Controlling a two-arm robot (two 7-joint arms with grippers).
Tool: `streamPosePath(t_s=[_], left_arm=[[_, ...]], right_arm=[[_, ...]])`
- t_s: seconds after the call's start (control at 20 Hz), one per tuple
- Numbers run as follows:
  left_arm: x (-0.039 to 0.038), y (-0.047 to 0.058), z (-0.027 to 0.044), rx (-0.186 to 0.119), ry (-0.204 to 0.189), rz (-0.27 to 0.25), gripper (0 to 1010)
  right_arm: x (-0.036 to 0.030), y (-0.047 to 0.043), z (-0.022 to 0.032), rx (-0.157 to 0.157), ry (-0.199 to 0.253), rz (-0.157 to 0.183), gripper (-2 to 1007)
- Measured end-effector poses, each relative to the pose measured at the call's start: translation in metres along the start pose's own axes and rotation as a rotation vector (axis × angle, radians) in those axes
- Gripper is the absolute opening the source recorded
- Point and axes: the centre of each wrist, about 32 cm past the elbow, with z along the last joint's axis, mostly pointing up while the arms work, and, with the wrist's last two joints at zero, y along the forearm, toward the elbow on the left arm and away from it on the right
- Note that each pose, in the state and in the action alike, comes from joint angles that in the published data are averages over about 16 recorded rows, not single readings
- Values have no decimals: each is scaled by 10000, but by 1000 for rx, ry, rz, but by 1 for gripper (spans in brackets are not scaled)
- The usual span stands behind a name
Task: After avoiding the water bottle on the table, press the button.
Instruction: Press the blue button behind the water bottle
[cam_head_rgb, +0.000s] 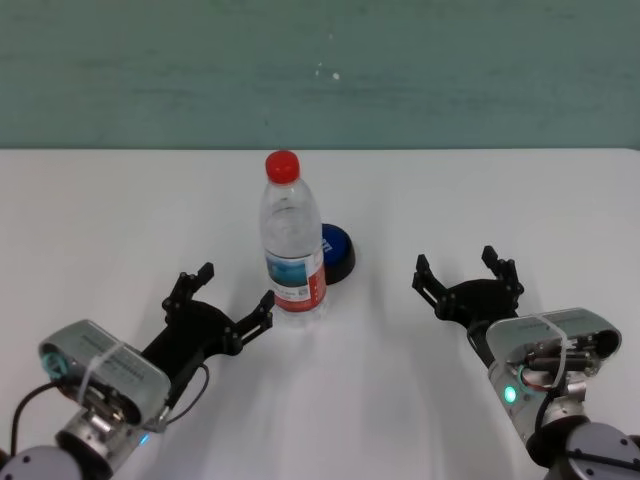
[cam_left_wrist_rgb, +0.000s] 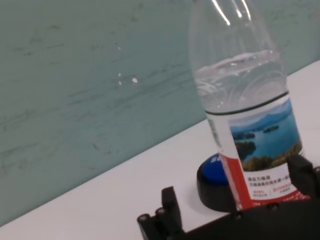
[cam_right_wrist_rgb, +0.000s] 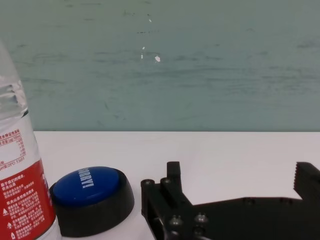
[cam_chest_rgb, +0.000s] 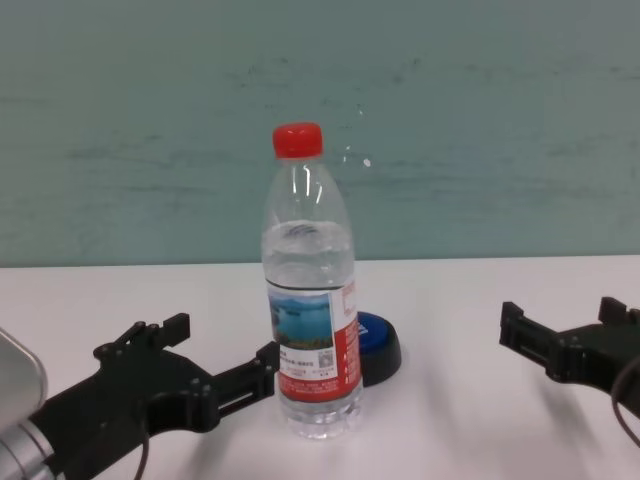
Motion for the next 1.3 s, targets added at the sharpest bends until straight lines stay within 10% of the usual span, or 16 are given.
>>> streamPosePath(t_s=[0.7, 1.3], left_arm=[[26, 212, 39, 8, -6, -16, 1000], [258, 575, 119, 4, -26, 10, 1000]], right_arm=[[0, 0, 0, 0, 0, 0, 1004], [0, 0, 0, 0, 0, 0, 1004]])
